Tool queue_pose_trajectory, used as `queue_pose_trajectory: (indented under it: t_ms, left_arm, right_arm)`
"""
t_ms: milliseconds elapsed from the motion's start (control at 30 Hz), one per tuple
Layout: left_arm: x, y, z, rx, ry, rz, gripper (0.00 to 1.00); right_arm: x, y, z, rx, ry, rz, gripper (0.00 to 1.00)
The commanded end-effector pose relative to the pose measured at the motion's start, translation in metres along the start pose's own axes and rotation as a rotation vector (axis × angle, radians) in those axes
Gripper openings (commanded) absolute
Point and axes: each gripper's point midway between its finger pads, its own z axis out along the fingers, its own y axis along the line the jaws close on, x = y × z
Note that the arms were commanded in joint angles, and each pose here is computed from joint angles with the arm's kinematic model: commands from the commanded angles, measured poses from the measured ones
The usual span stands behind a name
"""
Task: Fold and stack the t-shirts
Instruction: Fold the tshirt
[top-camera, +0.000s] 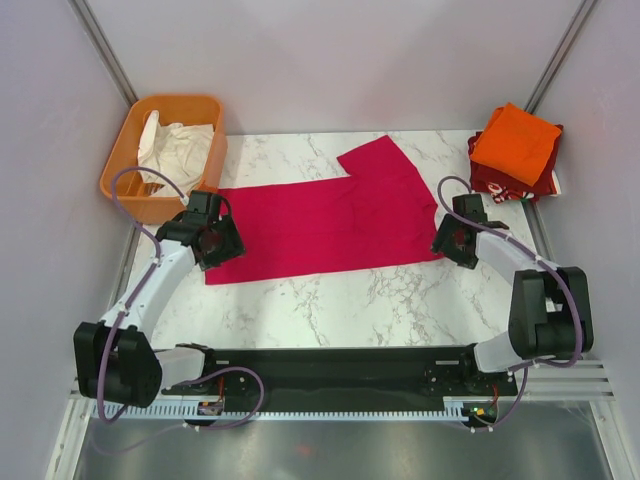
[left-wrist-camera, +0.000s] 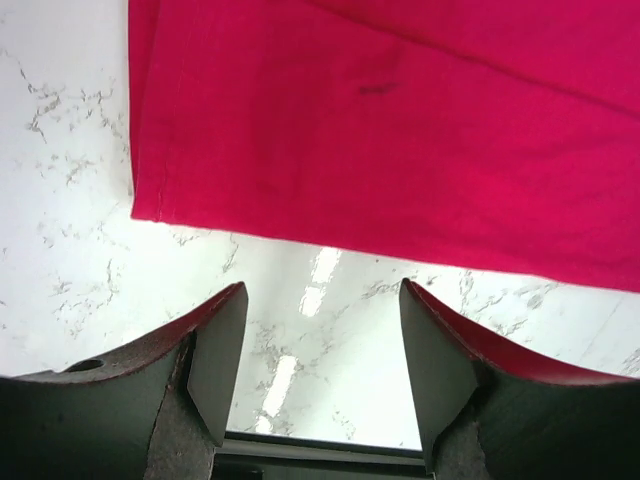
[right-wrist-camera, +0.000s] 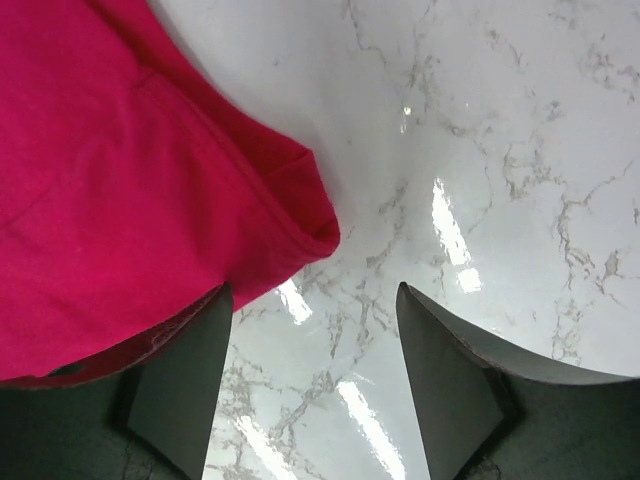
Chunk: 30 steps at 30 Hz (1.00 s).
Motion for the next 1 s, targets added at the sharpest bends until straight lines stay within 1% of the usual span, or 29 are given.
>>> queue_pose_trajectory:
  t_ms: [0,33,100,133,167,200,267,300,400,433,567,633,667,700,733,800,833,900,933,967]
  left_arm:
    - [0.010,0.004,-0.009,0.038,0.002,0.075,0.70]
    - [0.014,0.009,-0.008,0.023,0.004,0.081,0.70]
    - [0.014,0.011,-0.009,0.018,-0.004,0.088,0.70]
    - [0.014,0.008,-0.010,0.033,-0.003,0.089,0.70]
    - [0.013,0.007,-0.011,0.037,-0.004,0.090,0.70]
    - [0.012,0.007,-0.011,0.035,-0.007,0.089,0.70]
    - [0.012,0.007,-0.010,0.033,-0.006,0.089,0.70]
    - [0.013,0.007,-0.010,0.035,0.000,0.088,0.70]
    - [0.014,0.006,-0.010,0.043,0.003,0.091,0.69]
    - [0.014,0.005,-0.011,0.047,0.001,0.092,0.69]
    - [0.014,0.003,-0.014,0.068,-0.003,0.094,0.69]
    - [0.015,0.000,-0.016,0.087,-0.001,0.102,0.69]
    - [0.015,0.000,-0.017,0.093,-0.001,0.106,0.69]
    - [0.016,-0.001,-0.017,0.099,0.000,0.109,0.69]
    - [0.016,-0.002,-0.018,0.105,-0.002,0.117,0.69]
    - [0.015,-0.003,-0.020,0.113,-0.004,0.124,0.69]
    - [0.015,-0.003,-0.020,0.114,-0.007,0.130,0.69]
    - [0.013,-0.003,-0.023,0.117,-0.018,0.131,0.69]
    - [0.016,-0.007,-0.024,0.141,-0.004,0.134,0.69]
    - [0.017,-0.007,-0.025,0.147,-0.001,0.132,0.69]
  right_arm:
    - [-0.010,0.004,0.019,-0.016,-0.025,0.035,0.73]
    - [-0.015,0.009,0.020,-0.027,-0.028,0.034,0.68]
    - [-0.014,0.010,0.023,-0.029,-0.022,0.033,0.59]
    - [-0.013,0.008,0.023,-0.026,-0.025,0.037,0.51]
    - [-0.012,0.007,0.023,-0.024,-0.026,0.035,0.47]
    - [-0.010,0.005,0.022,-0.021,-0.029,0.034,0.40]
    - [-0.009,0.003,0.018,-0.023,-0.033,0.033,0.29]
    - [-0.008,0.002,0.013,-0.030,-0.041,0.032,0.17]
    - [-0.010,-0.002,-0.002,-0.039,-0.066,0.025,0.00]
    - [-0.008,-0.006,-0.006,-0.027,-0.059,0.020,0.00]
    - [-0.013,-0.018,-0.034,-0.018,-0.098,0.053,0.00]
    - [-0.009,-0.037,-0.044,0.020,-0.085,0.117,0.00]
    - [-0.012,-0.041,-0.054,0.012,-0.111,0.151,0.00]
    - [-0.009,-0.046,-0.057,0.014,-0.107,0.168,0.00]
    - [-0.003,-0.054,-0.061,0.008,-0.076,0.204,0.00]
    - [-0.005,-0.055,-0.073,-0.013,-0.081,0.249,0.00]
    - [0.001,-0.061,-0.078,-0.003,-0.050,0.294,0.00]
    - [0.003,-0.064,-0.087,-0.022,-0.055,0.347,0.00]
    - [0.002,-0.069,-0.090,-0.022,-0.062,0.369,0.00]
    - [0.004,-0.064,-0.093,-0.058,-0.051,0.369,0.04]
